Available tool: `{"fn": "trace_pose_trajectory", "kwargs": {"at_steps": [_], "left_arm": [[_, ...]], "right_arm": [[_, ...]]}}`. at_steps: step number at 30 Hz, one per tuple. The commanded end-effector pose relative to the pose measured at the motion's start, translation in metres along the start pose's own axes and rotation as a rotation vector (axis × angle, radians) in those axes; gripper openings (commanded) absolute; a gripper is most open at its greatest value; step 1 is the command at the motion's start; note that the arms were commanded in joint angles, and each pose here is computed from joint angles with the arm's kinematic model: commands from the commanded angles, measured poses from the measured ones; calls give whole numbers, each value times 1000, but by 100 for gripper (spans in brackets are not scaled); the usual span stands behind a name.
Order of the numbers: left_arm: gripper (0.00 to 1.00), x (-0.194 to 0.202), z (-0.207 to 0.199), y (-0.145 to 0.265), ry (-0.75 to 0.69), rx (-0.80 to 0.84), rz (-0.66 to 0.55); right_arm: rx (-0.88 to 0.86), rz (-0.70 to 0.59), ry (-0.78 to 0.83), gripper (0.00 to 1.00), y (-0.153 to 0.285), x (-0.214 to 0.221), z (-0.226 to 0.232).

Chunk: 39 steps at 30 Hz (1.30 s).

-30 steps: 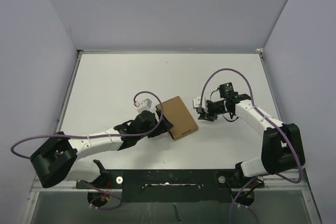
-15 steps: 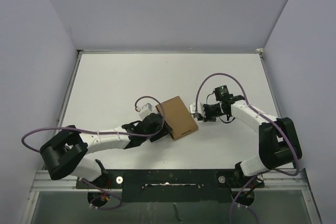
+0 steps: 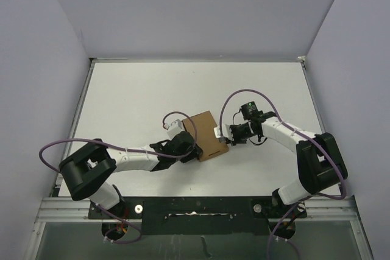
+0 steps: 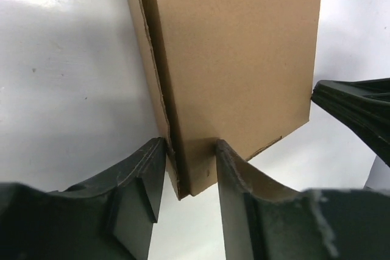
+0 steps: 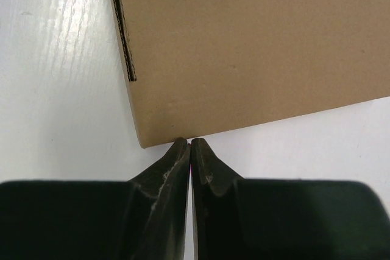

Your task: Fold the paper box

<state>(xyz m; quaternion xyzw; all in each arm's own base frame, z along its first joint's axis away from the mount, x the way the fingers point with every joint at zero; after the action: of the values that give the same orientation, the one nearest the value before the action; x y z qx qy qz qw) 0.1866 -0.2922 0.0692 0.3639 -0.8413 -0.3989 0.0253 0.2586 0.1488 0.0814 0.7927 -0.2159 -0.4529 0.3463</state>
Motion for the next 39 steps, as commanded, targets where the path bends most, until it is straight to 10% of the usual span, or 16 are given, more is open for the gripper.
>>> {"fn": "trace_pose_trajectory", "kwargs": {"at_steps": [1,11,24,39], "left_arm": [[31,3,-29,-5,-12,96,5],[10,9,-31,0,-68,88,34],[62,-68,-27,33,-184,175,-84],[64,-145,-21,-19,-169,170,-90]], "right_arm": [[2,-20,50,7,-6,-12,-7],[21,-27,-1,6,-4,-16,-12],[85,-31,-95,7,9,-8,-24],[113,48,-89,10,-1,16,-80]]}}
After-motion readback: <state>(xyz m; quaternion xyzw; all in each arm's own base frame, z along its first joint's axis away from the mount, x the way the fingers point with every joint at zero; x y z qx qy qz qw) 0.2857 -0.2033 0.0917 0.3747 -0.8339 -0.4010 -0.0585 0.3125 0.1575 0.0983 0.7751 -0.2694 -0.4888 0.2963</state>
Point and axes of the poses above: each gripper's point midway between its finger pads, its own y axis back along the fingers, its own z axis along the line the jaws close on, x = y × z, the point moved 5 cm from there along y, back along the fingers, and after that the axes turned 11 degrees about y, right-handed, at the moved point
